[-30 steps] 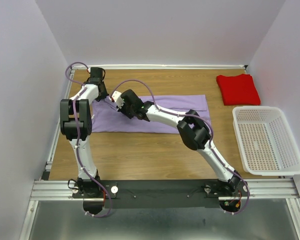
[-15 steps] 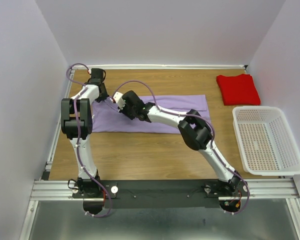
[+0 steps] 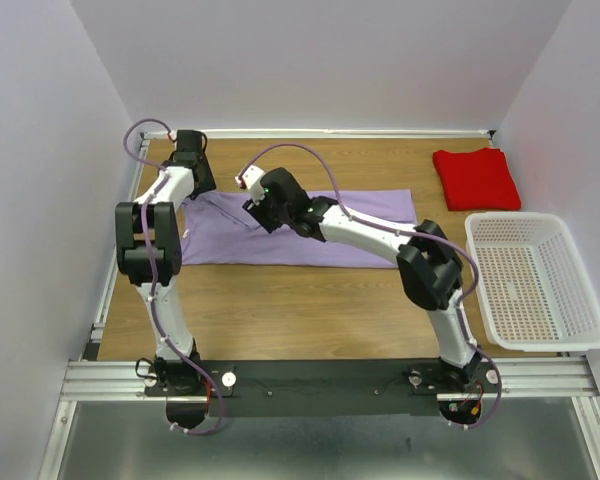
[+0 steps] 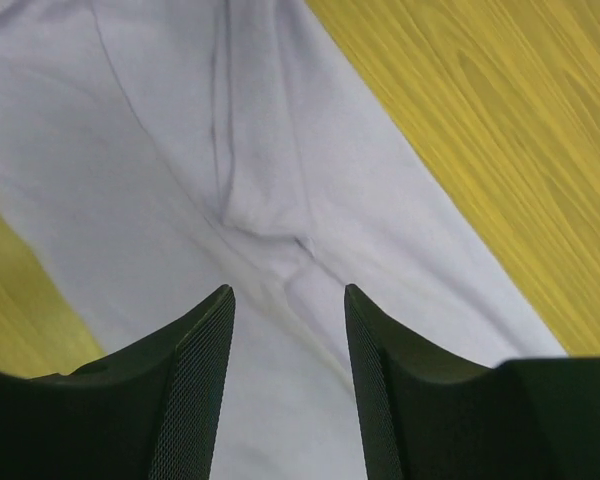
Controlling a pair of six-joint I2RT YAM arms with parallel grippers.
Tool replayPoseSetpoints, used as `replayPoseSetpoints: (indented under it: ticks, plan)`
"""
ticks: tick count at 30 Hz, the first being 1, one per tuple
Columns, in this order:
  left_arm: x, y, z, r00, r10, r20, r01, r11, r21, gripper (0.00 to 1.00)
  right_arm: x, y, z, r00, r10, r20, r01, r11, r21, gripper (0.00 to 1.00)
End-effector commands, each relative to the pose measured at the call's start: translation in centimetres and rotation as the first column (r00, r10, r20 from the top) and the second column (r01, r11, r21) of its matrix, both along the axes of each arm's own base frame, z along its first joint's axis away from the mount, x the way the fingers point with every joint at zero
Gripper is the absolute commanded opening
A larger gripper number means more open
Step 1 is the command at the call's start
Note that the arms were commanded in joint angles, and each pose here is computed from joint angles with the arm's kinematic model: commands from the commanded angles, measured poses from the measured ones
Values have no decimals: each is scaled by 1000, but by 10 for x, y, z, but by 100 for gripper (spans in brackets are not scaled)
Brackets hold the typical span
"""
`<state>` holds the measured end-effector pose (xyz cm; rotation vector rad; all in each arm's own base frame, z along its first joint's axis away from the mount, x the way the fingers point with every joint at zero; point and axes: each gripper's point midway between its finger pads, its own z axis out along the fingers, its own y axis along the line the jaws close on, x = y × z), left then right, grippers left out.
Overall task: Fold and stack the t-shirts
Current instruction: Fold the tshirt
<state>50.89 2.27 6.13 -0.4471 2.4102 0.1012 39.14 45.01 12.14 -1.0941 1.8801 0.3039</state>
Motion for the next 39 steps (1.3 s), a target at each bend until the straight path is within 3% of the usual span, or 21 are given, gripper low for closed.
replayPoseSetpoints:
  ticks: [1, 5, 6, 7, 12, 17, 21, 25, 29, 34, 36, 37, 39]
  plan:
    - [-7, 5, 63, 992, 40, 117, -41, 999, 9, 57, 4, -54, 7, 984, -176, -31, 176, 984, -5, 56]
    - [-33, 1, 69, 993, 34, 113, -34, 999, -7, 57, -7, -112, -7, 947, -300, -119, 301, 954, -11, 56]
    - [-38, -4, 78, 990, 15, 137, -12, 1000, -28, 57, -17, -132, -28, 934, -323, -149, 318, 946, -61, 56]
    - [-51, -6, 63, 995, 8, 101, -4, 999, -37, 57, -19, -144, -23, 916, -362, -171, 360, 932, -46, 56]
    - [-90, -33, 43, 996, -45, 76, 52, 995, -84, 57, -35, -227, -61, 780, -560, -278, 547, 827, -131, 56]
    - [-123, -46, -4, 999, -37, 4, 37, 986, -165, 56, -46, -269, -83, 687, -656, -313, 628, 752, -200, 56]
    - [-132, -52, -32, 999, -14, -42, 5, 978, -208, 56, -66, -283, -107, 652, -671, -353, 611, 740, -280, 56]
    - [-113, -47, -42, 998, -13, -61, 2, 984, -177, 56, -104, -279, -126, 607, -631, -482, 551, 772, -318, 56]
    - [-89, -43, -62, 991, -33, -127, 16, 991, -135, 56, -166, -250, -133, 487, -515, -706, 461, 838, -292, 56]
    - [-18, -41, -44, 996, -62, -64, 56, 995, -85, 56, -237, -220, -131, 419, -466, -780, 345, 876, -338, 56]
    - [-1, -47, -54, 994, -78, -75, 72, 994, -80, 57, -264, -197, -129, 412, -409, -814, 257, 909, -328, 56]
    - [24, -51, -36, 996, -91, -18, 89, 994, -68, 58, -266, -184, -127, 411, -395, -822, 246, 916, -317, 56]
    - [35, -65, -53, 991, -121, -57, 118, 991, -61, 58, -279, -165, -134, 419, -379, -825, 178, 925, -335, 57]
